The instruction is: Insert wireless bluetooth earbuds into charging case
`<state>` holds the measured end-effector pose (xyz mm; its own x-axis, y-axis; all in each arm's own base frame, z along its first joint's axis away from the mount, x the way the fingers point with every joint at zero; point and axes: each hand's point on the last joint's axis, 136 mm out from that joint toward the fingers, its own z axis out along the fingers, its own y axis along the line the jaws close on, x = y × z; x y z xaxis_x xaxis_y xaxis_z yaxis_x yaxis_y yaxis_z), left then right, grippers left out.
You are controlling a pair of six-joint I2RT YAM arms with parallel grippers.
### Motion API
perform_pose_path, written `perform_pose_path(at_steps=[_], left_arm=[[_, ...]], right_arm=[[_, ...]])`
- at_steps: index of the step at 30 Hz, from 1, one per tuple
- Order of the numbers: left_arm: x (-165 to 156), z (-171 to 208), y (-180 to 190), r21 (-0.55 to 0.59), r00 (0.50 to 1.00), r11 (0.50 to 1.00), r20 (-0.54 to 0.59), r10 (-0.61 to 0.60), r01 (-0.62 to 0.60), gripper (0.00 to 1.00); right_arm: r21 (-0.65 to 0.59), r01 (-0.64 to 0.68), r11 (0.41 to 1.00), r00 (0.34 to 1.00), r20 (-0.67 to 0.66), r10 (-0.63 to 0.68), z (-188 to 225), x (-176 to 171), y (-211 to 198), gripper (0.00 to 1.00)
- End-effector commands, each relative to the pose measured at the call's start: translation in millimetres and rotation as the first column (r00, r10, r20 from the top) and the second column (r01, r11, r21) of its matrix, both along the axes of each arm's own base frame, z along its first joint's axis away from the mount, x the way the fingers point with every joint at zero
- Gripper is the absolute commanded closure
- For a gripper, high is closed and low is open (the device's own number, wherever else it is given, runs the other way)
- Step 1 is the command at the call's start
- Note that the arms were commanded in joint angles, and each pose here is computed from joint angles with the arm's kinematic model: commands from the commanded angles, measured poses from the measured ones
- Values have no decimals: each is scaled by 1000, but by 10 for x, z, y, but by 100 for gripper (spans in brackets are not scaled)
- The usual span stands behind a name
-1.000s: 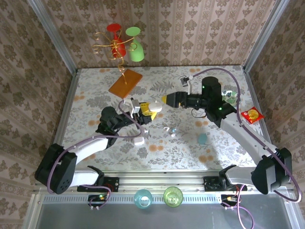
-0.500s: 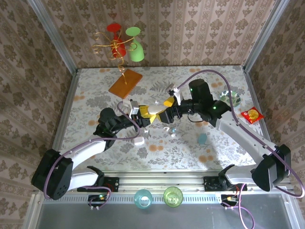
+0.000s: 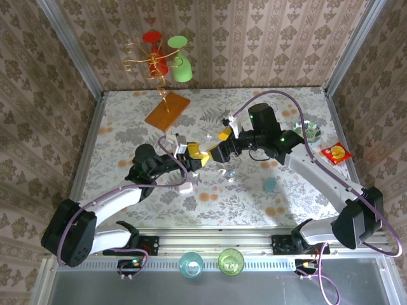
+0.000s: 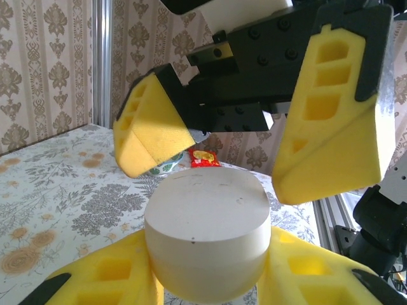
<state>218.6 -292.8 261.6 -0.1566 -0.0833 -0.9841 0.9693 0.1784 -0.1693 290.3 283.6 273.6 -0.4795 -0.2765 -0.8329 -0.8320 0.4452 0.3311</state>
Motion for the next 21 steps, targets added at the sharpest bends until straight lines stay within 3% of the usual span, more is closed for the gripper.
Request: perform_pose_path(at_steps=[1, 6, 15, 21], left_arm=[[-66, 131, -3, -22, 999, 1000, 45, -20, 21, 71], [-65, 147, -3, -28, 999, 999, 42, -20, 21, 71], [-32, 76, -1, -6, 999, 1000, 44, -3, 3, 71], [-38, 72, -1, -4, 999, 1000, 51, -5, 5, 71]], right_arm=[[-34, 26, 999, 999, 27, -25, 22, 99, -22, 4], [-91, 57, 994, 998, 13, -56, -138, 206, -48, 4], [-34, -60, 998, 998, -4, 60, -77, -46, 55, 4], [-33, -60, 998, 998, 24, 61, -58, -142, -1, 4]])
